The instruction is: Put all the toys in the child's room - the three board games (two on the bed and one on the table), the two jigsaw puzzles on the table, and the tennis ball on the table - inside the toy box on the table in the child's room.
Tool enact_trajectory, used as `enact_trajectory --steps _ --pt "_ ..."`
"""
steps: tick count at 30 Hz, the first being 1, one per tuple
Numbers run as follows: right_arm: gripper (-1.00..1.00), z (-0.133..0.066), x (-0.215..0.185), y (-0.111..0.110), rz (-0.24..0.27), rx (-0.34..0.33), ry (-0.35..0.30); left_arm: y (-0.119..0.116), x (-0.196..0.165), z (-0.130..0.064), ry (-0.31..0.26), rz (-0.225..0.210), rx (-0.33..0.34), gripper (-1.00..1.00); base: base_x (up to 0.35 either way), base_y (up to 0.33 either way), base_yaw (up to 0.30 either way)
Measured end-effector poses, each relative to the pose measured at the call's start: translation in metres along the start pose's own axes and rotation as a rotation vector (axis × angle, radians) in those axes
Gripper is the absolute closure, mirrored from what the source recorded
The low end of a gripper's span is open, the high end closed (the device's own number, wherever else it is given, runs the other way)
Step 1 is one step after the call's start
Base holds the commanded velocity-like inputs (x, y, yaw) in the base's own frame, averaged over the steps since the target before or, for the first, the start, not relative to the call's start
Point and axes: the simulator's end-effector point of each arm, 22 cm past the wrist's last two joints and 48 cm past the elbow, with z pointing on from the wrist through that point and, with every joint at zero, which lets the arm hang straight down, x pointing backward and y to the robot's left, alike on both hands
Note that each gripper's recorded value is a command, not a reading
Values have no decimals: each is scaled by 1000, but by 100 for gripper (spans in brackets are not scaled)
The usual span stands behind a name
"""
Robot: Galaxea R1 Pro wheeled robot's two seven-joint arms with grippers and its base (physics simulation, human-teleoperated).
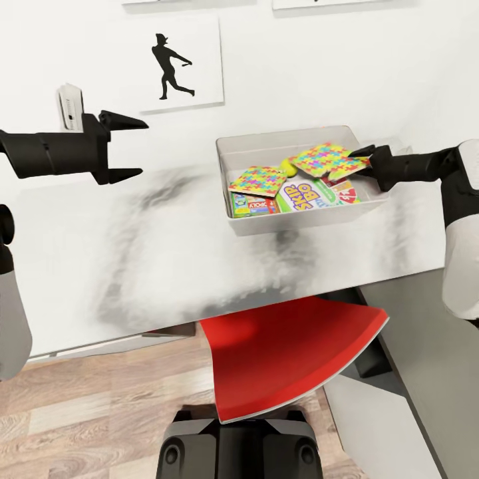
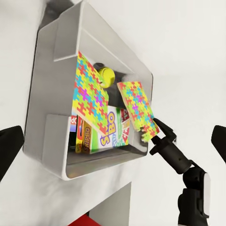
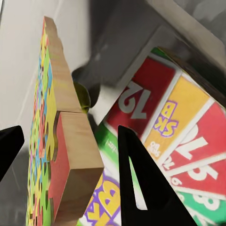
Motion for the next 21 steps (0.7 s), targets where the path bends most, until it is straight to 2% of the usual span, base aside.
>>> enact_trajectory --steps 8,21 --pt "100 7 12 4 -4 -5 24 -4 3 3 6 -3 10 -100 0 0 0" --pt "100 27 43 32 -9 -44 70 -6 3 4 7 -2 16 -100 0 0 0"
